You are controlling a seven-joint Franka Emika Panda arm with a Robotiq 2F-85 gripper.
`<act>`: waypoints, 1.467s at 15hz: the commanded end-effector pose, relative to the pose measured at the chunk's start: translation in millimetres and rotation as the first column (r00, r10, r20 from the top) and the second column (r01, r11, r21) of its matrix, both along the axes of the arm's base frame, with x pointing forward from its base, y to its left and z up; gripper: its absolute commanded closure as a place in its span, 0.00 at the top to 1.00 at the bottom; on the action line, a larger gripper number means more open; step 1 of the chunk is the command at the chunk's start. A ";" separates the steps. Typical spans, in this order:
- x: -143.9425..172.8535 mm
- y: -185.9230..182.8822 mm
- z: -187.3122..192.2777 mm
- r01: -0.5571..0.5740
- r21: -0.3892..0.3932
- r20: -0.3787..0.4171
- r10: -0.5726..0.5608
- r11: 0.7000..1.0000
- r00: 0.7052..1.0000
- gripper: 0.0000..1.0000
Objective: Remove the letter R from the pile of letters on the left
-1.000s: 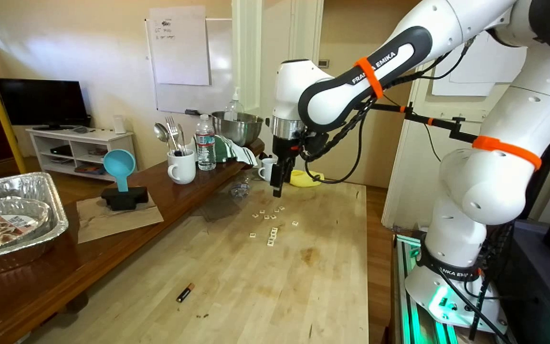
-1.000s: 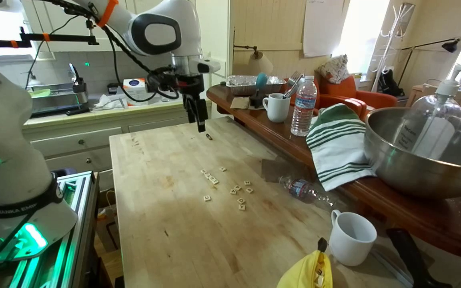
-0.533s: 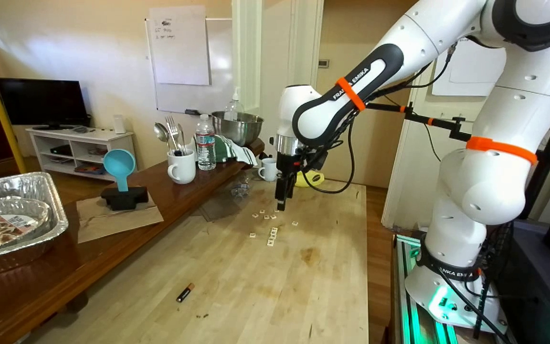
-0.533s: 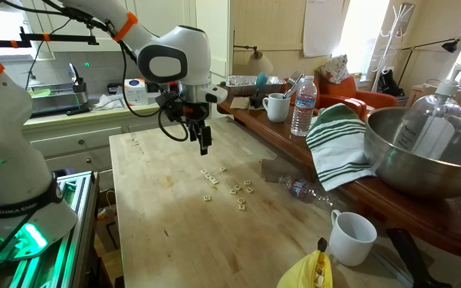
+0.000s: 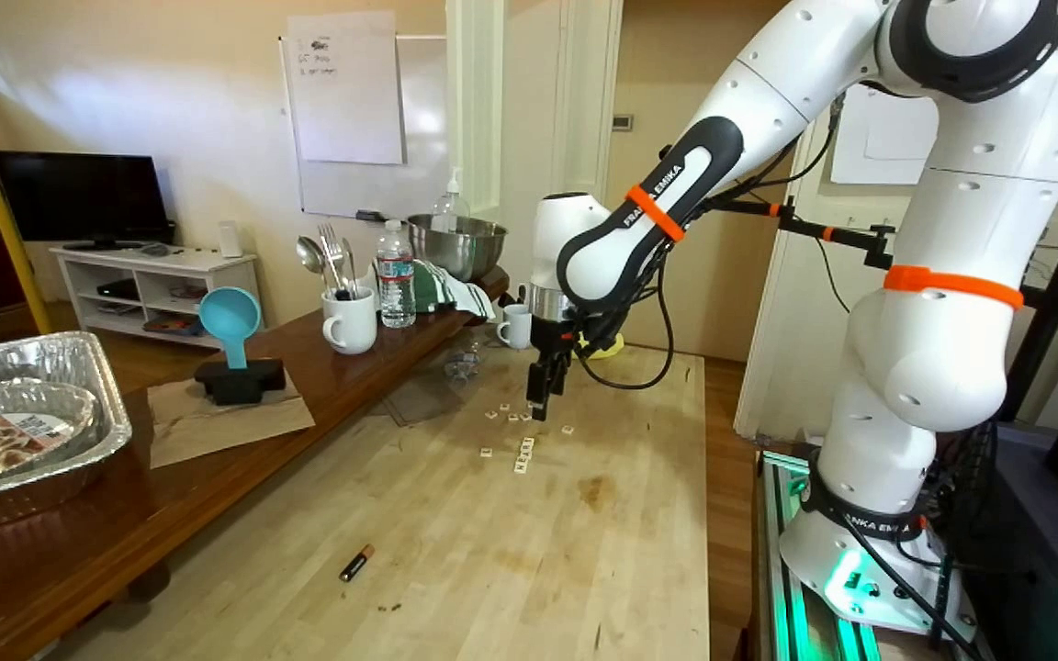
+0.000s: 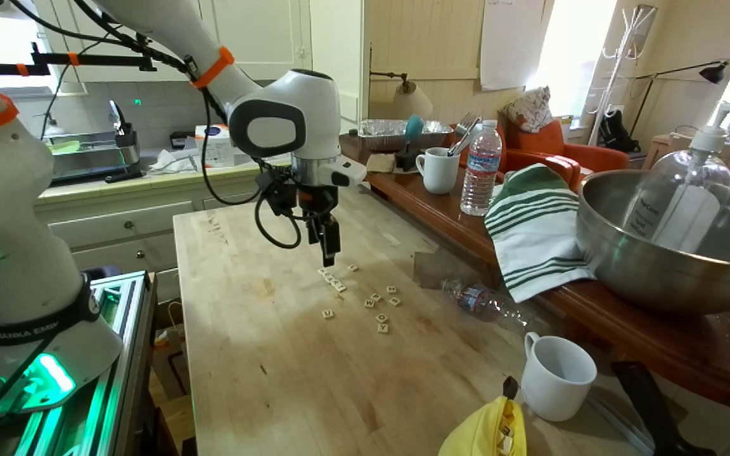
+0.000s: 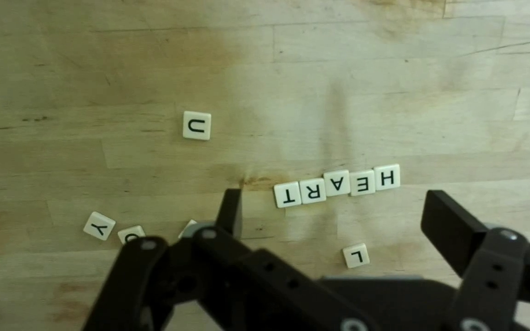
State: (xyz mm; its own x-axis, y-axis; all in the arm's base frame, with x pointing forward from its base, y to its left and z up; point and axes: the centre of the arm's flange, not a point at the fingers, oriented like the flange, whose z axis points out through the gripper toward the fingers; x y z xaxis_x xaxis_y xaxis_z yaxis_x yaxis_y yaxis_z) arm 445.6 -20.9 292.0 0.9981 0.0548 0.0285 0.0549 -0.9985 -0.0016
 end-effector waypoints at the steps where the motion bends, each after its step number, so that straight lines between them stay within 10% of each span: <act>1: -1.7 1.5 -6.5 -0.031 -0.037 0.009 0.031 0.999 0.999 1.00; 13: 21.5 -0.8 -60.4 -0.062 -0.041 0.018 0.063 0.997 0.998 0.05; 22: 32.8 2.9 -74.2 -0.083 -0.034 0.029 0.084 0.996 0.996 0.00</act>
State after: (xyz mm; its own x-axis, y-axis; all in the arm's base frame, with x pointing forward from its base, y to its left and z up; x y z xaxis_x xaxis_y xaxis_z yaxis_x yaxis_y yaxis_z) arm 470.3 -18.7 228.6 0.9912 0.1253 0.0427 0.1236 -0.9915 0.0415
